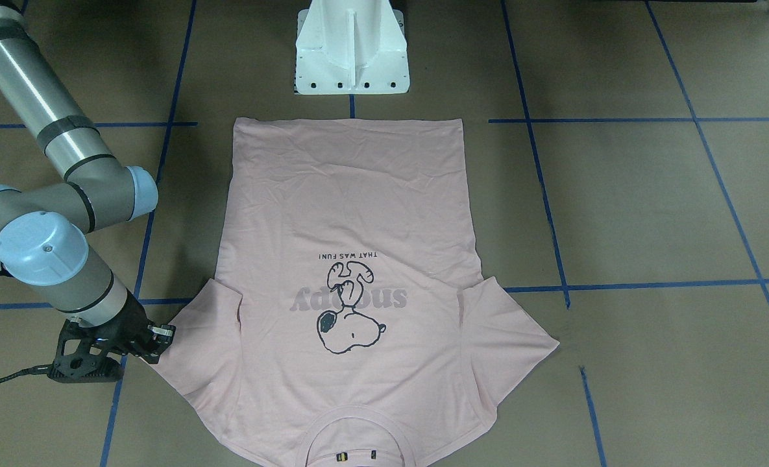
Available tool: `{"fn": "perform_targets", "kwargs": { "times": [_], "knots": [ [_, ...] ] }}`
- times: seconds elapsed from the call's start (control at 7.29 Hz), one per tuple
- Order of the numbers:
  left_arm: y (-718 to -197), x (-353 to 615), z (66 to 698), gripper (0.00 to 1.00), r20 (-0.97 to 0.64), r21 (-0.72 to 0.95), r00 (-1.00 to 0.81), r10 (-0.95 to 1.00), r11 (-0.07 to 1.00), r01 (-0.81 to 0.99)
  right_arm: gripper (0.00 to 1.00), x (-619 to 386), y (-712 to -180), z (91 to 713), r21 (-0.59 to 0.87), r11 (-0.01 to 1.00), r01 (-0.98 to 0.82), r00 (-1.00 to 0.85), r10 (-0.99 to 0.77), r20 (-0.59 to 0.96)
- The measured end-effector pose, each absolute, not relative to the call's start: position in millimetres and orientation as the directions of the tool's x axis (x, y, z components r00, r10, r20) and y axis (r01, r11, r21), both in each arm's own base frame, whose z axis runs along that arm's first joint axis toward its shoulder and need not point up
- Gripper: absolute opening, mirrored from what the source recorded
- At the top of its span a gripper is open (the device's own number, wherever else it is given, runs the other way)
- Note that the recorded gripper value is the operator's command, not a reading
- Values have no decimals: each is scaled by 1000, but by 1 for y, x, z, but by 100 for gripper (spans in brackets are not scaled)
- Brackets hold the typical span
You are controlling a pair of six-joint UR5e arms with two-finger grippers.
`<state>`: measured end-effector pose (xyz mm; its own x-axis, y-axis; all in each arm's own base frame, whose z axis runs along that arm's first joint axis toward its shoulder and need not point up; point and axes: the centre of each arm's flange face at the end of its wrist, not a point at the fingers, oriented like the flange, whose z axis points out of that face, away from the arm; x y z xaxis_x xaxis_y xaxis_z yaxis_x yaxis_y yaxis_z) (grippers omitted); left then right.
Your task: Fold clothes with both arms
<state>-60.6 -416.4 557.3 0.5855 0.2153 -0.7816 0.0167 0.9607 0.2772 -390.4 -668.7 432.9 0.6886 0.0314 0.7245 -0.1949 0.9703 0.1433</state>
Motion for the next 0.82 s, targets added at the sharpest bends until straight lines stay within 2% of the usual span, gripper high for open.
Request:
{"fn": "perform_targets", "kwargs": {
  "times": [0.14, 0.41, 0.82],
  "knots": [
    [-416, -61, 557, 100, -782, 276, 585, 214, 961, 17, 75, -390, -668, 435, 142, 970, -196, 690, 34, 723],
    [-416, -61, 557, 100, -783, 274, 584, 212, 961, 18, 73, -388, -667, 447, 136, 968, -211, 703, 54, 709],
    [-416, -60, 557, 100, -784, 274, 583, 212, 962, 19, 61, -389, -666, 453, 135, 966, -219, 713, 64, 698]
  ]
}}
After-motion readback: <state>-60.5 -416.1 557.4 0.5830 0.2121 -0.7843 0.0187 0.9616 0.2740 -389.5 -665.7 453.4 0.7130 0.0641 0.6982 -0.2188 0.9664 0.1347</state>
